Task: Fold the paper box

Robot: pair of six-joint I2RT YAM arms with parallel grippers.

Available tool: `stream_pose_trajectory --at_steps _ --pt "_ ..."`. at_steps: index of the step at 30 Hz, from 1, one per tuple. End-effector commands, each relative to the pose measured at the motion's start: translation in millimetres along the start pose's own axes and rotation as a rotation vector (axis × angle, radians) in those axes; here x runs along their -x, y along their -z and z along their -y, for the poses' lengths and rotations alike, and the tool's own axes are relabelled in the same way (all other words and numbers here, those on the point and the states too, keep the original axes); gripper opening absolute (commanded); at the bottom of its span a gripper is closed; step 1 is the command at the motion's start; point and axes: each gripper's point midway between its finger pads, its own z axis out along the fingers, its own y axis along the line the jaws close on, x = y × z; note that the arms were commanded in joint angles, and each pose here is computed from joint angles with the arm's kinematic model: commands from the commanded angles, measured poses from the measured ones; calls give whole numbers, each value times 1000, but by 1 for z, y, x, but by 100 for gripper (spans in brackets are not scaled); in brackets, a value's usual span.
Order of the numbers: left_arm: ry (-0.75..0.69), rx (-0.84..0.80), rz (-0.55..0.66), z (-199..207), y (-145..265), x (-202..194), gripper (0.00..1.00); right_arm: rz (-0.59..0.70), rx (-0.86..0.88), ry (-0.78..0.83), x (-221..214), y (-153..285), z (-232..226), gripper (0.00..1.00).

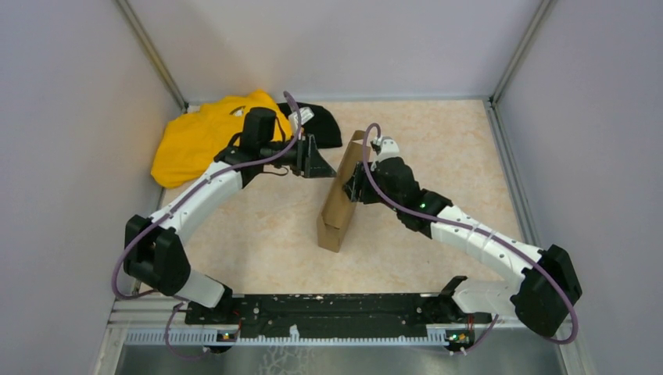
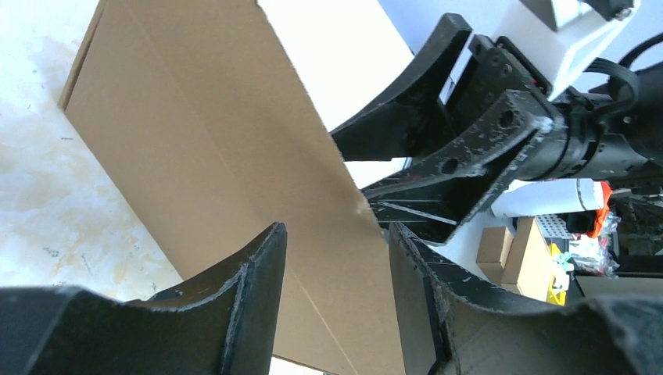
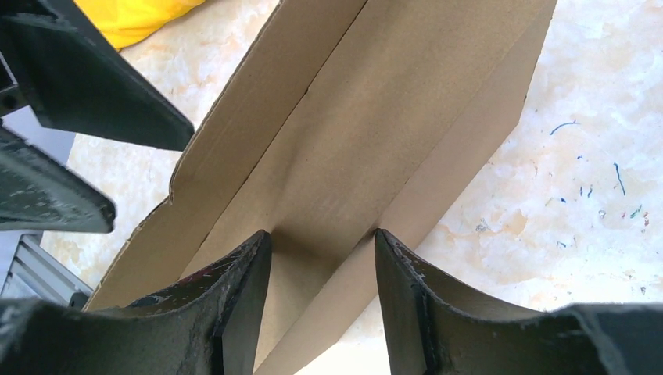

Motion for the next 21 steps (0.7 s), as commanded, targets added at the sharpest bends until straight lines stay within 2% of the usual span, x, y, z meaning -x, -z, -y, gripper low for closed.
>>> stream_pose_trajectory --at_steps 1,10,21 --pt "-36 -49 4 22 4 3 57 76 28 -39 33 4 -15 51" --pt "-36 48 -88 20 -12 -10 61 78 10 -53 44 8 -14 50" --pt "-17 242 -146 0 -10 -13 63 87 -44 -70 61 18 12 60"
